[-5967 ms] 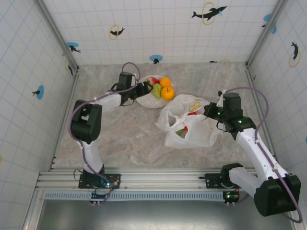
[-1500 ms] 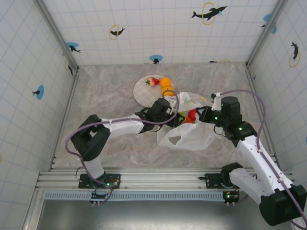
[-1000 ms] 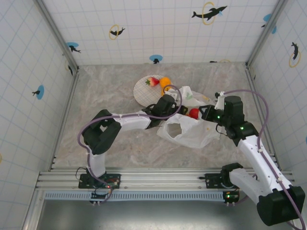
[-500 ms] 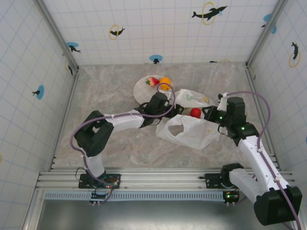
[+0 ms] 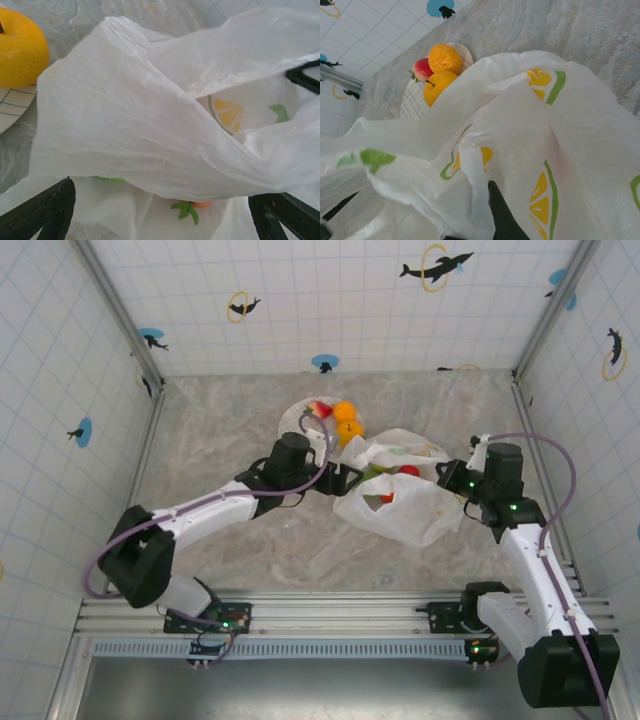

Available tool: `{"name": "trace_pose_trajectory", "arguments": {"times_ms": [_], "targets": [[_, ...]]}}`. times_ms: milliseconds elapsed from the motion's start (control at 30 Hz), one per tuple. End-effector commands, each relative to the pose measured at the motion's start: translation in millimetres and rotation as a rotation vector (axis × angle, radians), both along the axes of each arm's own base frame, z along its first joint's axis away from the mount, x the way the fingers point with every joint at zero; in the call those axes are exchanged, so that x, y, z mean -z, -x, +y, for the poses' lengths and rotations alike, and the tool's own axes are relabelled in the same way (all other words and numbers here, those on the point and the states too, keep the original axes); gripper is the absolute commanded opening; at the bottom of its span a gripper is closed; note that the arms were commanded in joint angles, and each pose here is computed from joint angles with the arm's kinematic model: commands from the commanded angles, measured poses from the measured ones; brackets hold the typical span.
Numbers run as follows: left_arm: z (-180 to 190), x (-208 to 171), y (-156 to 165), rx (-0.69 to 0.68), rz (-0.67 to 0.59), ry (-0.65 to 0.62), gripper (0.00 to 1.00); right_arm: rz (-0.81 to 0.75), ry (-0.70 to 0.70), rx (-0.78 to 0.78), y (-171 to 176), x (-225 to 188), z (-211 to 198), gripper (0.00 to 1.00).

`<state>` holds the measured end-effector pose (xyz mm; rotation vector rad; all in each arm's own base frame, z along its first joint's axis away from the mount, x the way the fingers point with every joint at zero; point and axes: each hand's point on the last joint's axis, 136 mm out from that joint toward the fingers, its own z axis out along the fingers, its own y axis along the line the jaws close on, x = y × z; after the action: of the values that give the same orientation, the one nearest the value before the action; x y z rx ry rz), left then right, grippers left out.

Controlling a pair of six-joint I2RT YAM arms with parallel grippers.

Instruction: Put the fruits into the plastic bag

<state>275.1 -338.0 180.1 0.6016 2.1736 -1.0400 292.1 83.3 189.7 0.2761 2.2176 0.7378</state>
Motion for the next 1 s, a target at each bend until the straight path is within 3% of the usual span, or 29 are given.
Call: {"name": "trace_pose_trajectory", "arguments": {"times_ms": [0,167,500,800,967], "targets": [[13,-16,20,0.084,-0.04,-0.005,0.91,-0.011,0.009,0.002,-3,-8,-5,0.0],[43,-34,5,-0.019,-0.11,-0.029,0.91,-0.011,0.014,-0.002,-5,-10,-5,0.0],[108,-41,-95,-0.418,-0.124,-0.096,0.91,-0.035,0.016,-0.019,-8,-23,-3,0.0],[104,16,-175,-0.396,-0.129,-0.253,0.9,-0.031,0.029,-0.037,-11,-23,-2,0.0],[109,44,-217,-0.396,-0.048,-0.243,0.89,-0.02,0.039,-0.042,-13,-18,-2,0.0]]}}
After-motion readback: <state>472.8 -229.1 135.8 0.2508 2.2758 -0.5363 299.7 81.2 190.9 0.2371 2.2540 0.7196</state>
